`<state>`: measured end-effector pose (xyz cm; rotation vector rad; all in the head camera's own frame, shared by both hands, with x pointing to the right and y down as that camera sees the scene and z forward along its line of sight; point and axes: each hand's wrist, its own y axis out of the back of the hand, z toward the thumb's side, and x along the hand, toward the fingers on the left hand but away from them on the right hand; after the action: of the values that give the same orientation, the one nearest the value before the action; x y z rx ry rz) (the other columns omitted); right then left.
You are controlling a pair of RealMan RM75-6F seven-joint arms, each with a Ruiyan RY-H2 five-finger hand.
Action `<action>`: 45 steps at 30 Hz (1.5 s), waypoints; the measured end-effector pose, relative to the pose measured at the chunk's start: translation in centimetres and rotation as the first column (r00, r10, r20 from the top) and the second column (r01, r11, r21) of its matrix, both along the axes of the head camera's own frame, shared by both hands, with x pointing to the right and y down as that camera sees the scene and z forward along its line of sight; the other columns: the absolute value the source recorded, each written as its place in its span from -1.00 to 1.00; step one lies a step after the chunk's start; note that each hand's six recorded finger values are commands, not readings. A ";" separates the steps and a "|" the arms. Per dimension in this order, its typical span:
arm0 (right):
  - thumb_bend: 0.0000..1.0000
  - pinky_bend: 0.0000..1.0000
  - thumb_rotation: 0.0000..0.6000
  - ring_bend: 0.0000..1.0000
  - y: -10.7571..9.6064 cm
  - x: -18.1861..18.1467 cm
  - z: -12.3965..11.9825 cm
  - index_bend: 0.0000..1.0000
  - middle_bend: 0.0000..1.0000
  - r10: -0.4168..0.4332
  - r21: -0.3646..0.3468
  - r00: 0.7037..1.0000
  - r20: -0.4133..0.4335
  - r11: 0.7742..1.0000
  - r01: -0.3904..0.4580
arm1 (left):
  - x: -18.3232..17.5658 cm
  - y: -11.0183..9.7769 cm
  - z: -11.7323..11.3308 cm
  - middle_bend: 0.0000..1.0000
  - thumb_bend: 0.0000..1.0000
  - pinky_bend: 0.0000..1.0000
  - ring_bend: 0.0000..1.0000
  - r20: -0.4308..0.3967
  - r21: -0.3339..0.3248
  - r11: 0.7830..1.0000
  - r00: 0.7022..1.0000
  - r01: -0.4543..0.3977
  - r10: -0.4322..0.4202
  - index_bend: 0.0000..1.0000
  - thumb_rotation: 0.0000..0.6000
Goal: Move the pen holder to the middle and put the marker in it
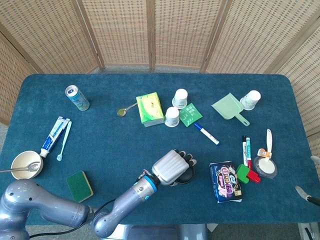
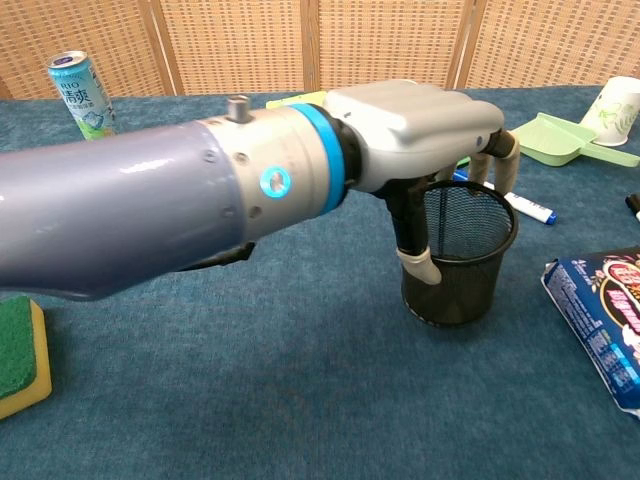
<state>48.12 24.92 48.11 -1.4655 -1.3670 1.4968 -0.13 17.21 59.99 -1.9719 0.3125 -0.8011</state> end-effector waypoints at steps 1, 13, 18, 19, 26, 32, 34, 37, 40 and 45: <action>-1.00 -0.92 1.00 -1.00 0.0 0.1 0.0 -0.52 -1.00 0.001 0.000 1.000 0.001 1.000 -0.001 | 0.2 0.0 0.1 0.04 -0.79 -0.04 -0.22 0.008 0.005 1.000 1.000 -0.001 0.001 -0.33 1.00; -1.00 -0.92 1.00 -1.00 0.0 0.3 -0.3 -0.52 -1.00 0.008 0.006 1.000 0.017 1.000 -0.008 | 1.6 0.4 1.5 -0.23 -0.79 -0.12 -0.45 0.051 -0.011 1.000 0.999 0.014 -0.014 -0.40 1.00; -1.00 -0.92 1.00 -1.00 0.0 0.4 -0.5 -0.52 -1.00 0.011 0.011 1.000 0.020 1.000 -0.011 | 1.5 1.0 2.0 -0.66 -0.79 -0.31 -0.87 0.082 -0.048 0.999 0.997 0.012 -0.008 -0.48 1.00; -1.00 -0.92 1.00 -1.00 0.0 0.4 -0.5 -0.52 -1.00 0.011 0.011 1.000 0.020 1.000 -0.011 | 1.5 1.0 1.9 -0.68 -0.79 -0.32 -0.89 0.083 -0.049 0.999 0.997 0.010 -0.006 -0.49 1.00; -1.00 -0.92 1.00 -1.00 0.0 0.5 -0.8 -0.52 -1.00 0.013 0.021 1.000 0.018 1.000 -0.014 | 1.2 1.0 0.9 -1.00 -0.81 -0.59 -1.00 0.071 -0.065 0.998 0.997 0.018 -0.014 -0.74 1.00; -1.00 -0.92 1.00 -1.00 0.0 0.3 -0.7 -0.52 -1.00 0.008 0.019 1.000 0.010 1.000 -0.008 | 0.1 0.7 -0.3 -1.00 -0.82 -0.65 -1.00 0.064 -0.069 0.997 0.998 0.022 -0.017 -0.84 1.00; -1.00 -0.92 1.00 -1.00 0.1 0.2 -0.7 -0.52 -1.00 0.008 0.018 1.000 0.010 1.000 -0.008 | -0.3 0.6 -0.9 -1.00 -0.82 -0.66 -1.00 0.057 -0.068 0.997 0.998 0.025 -0.021 -0.85 1.00; -1.00 -0.92 1.00 -1.00 0.0 0.3 -0.6 -0.52 -1.00 0.008 0.016 1.000 0.007 1.000 -0.009 | -1.6 0.2 -2.2 -1.00 -0.82 -0.69 -1.00 0.044 -0.049 0.998 0.999 0.034 -0.032 -0.86 1.00; -1.00 -0.92 1.00 -1.00 0.0 0.3 -0.5 -0.52 -1.00 0.008 0.013 1.000 0.003 1.000 -0.008 | -3.9 -0.9 -3.8 -1.00 -0.82 -0.73 -1.00 0.037 -0.009 0.998 0.998 0.060 -0.060 -0.85 1.00; -1.00 -0.92 1.00 -1.00 0.1 0.1 -0.5 -0.52 -1.00 0.004 0.013 1.000 -0.006 1.000 -0.004 | -9.9 -3.6 -6.0 -1.00 -0.82 -0.75 -1.00 0.061 0.079 0.986 0.987 0.146 -0.151 -0.84 1.00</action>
<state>48.19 25.00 47.65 -1.4503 -1.3747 1.4913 -10.02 13.64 54.03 -1.8644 0.4472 -0.9359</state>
